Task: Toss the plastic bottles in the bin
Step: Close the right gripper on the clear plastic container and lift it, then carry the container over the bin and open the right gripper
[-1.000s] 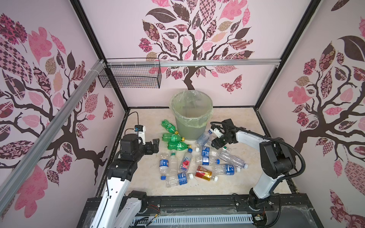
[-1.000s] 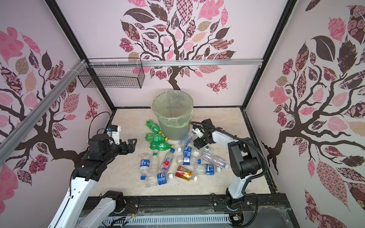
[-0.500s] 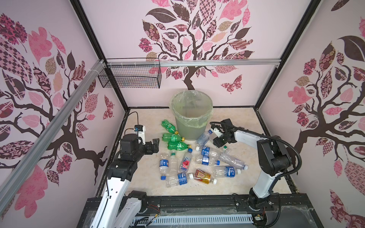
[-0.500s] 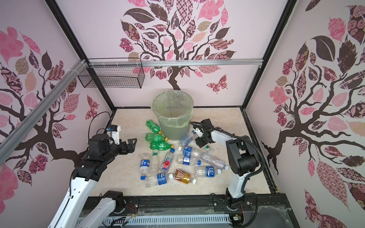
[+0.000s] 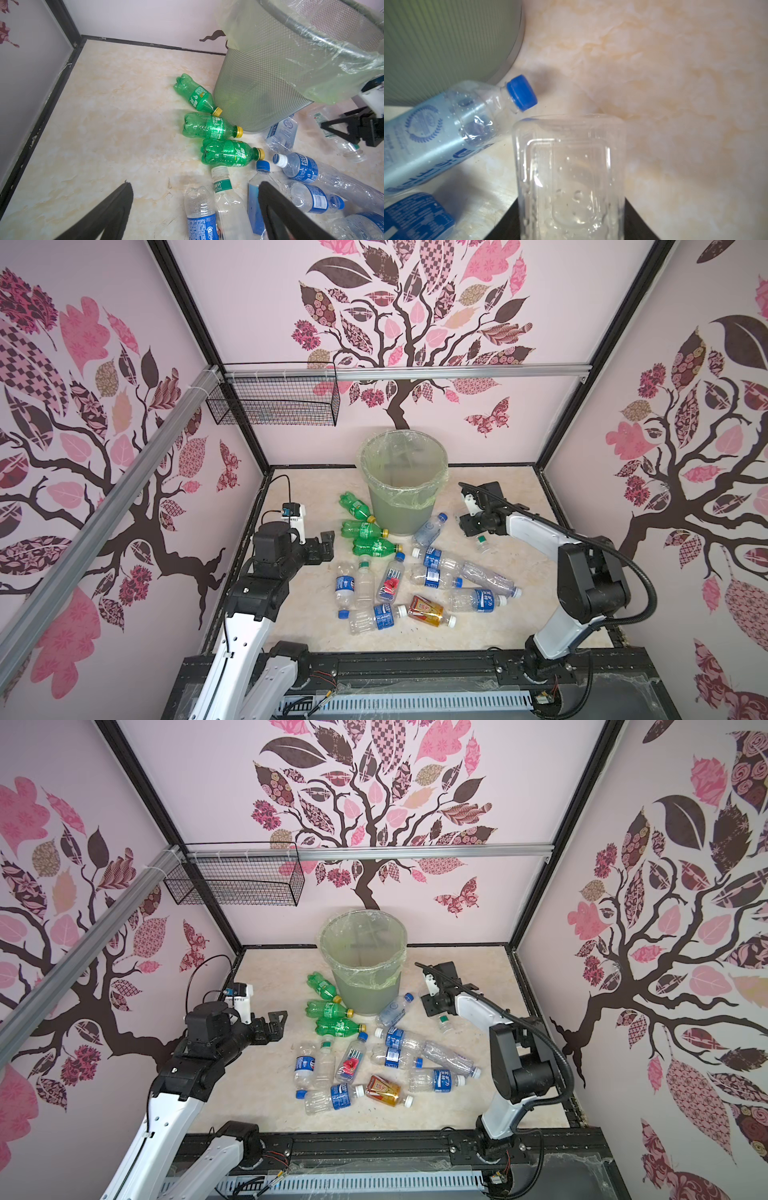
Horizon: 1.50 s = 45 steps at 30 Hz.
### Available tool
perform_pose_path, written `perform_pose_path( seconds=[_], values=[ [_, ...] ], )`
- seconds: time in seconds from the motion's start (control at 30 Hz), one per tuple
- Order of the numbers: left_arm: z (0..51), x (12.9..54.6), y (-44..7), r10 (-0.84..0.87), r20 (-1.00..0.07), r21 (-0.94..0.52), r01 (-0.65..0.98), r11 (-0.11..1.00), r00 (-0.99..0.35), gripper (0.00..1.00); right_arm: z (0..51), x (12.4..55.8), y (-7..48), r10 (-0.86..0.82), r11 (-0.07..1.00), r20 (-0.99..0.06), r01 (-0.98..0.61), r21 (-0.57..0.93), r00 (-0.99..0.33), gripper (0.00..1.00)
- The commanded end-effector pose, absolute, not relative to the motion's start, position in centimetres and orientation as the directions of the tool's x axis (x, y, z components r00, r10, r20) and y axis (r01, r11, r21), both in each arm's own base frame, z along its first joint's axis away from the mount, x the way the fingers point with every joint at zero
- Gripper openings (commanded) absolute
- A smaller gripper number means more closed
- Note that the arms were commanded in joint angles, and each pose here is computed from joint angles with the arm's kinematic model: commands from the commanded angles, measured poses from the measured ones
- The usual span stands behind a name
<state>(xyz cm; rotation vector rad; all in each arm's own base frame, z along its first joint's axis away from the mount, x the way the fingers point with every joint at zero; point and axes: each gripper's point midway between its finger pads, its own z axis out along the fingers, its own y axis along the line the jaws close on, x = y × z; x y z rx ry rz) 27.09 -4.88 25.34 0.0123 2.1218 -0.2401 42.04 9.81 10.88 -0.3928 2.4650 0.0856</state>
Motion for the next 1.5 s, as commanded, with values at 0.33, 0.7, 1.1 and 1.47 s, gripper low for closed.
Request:
perform_pose_path(
  seconds=[0.33,0.7,1.1,1.47],
  values=[
    [24.6,26.8,-4.5,-0.058,-0.834,-0.133,0.099,0.986,-0.548,0.98,25.5,36.5,9.0,-0.048,0.958,-0.831,-0.262,0.119,-0.554,0.38],
    [25.0,25.7,-4.8,-0.036,-0.837,-0.128,0.132,0.983,-0.546,0.98,34.9,30.0,13.3,0.059,0.799,-0.959,-0.562,0.212,-0.278,0.38],
    [25.4,25.1,-5.2,-0.021,-0.831,-0.131,0.159,0.979,-0.555,0.98,45.4,35.6,20.0,0.138,0.629,-0.971,-0.740,0.238,-0.195,0.38],
    [27.4,24.9,-6.4,-0.035,-0.829,-0.183,0.212,0.960,-0.558,0.98,44.5,44.0,24.4,0.127,0.594,-0.941,-0.736,0.325,-0.313,0.91]
  ],
)
